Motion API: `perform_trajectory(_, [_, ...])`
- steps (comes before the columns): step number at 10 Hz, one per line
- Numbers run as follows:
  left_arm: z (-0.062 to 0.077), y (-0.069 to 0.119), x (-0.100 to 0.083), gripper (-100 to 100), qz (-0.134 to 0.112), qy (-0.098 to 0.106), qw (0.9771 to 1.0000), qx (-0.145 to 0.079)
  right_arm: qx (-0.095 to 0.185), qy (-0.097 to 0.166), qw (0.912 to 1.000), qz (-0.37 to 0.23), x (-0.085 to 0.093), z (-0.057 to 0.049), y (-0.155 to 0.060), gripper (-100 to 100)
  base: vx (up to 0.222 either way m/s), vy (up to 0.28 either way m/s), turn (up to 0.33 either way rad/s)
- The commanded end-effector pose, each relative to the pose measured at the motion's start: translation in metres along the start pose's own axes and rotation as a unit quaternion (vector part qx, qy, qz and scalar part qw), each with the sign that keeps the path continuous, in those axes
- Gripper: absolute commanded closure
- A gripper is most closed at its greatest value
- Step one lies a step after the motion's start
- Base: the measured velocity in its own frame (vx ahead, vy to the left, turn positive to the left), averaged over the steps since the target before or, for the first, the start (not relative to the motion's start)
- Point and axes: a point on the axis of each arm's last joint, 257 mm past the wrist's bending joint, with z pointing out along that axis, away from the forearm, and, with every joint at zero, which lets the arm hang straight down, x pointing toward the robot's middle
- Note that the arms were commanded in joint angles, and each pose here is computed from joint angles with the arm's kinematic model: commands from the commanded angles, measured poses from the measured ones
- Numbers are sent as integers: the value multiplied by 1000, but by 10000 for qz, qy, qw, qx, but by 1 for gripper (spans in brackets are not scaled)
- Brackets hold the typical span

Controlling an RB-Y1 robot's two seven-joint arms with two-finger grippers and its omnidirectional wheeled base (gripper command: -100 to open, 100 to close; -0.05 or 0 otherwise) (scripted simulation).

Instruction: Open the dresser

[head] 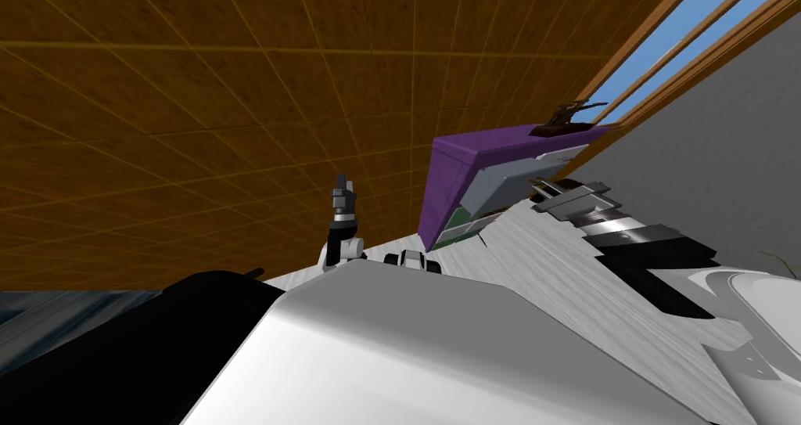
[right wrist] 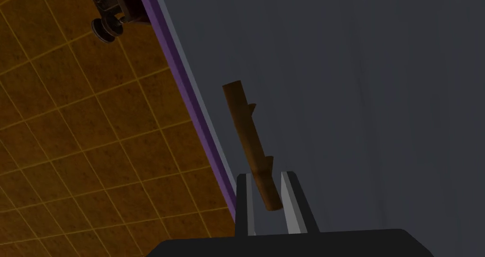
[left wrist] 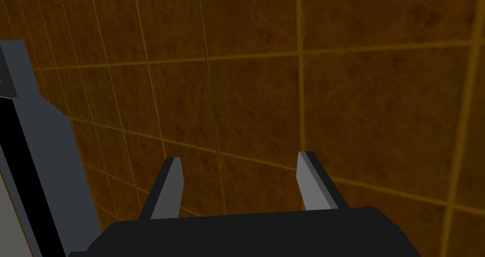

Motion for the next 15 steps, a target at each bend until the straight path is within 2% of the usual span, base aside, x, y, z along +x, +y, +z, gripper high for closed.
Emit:
perform_trajectory(1, [0, 0, 0, 0, 0, 0, 10000, -1, -45, -53, 10000, 22, -4, -1, 3, 100, -126, -61, -76])
perform_trajectory(3, [0, 0, 0, 0, 0, 0, 10000, 0, -73, -107, 9999, 37, -8, -1, 4, 100, -201, -110, -53])
perform_trajectory(4, [0, 0, 0, 0, 0, 0, 10000, 0, -48, -100, 9999, 23, -7, 0, -9, -100, -88, -41, -67])
perform_trajectory(11, [0, 0, 0, 0, 0, 0, 10000, 0, -99, -265, 9996, 40, -18, 6, -53, -100, 36, 40, -47])
perform_trajectory(12, [0, 0, 0, 0, 0, 0, 10000, -1, -186, -270, 9994, 65, -17, 4, -42, -100, 8, 11, -3])
perform_trajectory(13, [0, 0, 0, 0, 0, 0, 10000, 0, -202, -269, 9994, 82, -17, 4, -42, 0, 0, 0, 0])
perform_trajectory(15, [0, 0, 0, 0, 0, 0, 10000, 0, -223, -258, 9994, 91, -15, 4, -39, 0, 0, 0, 0])
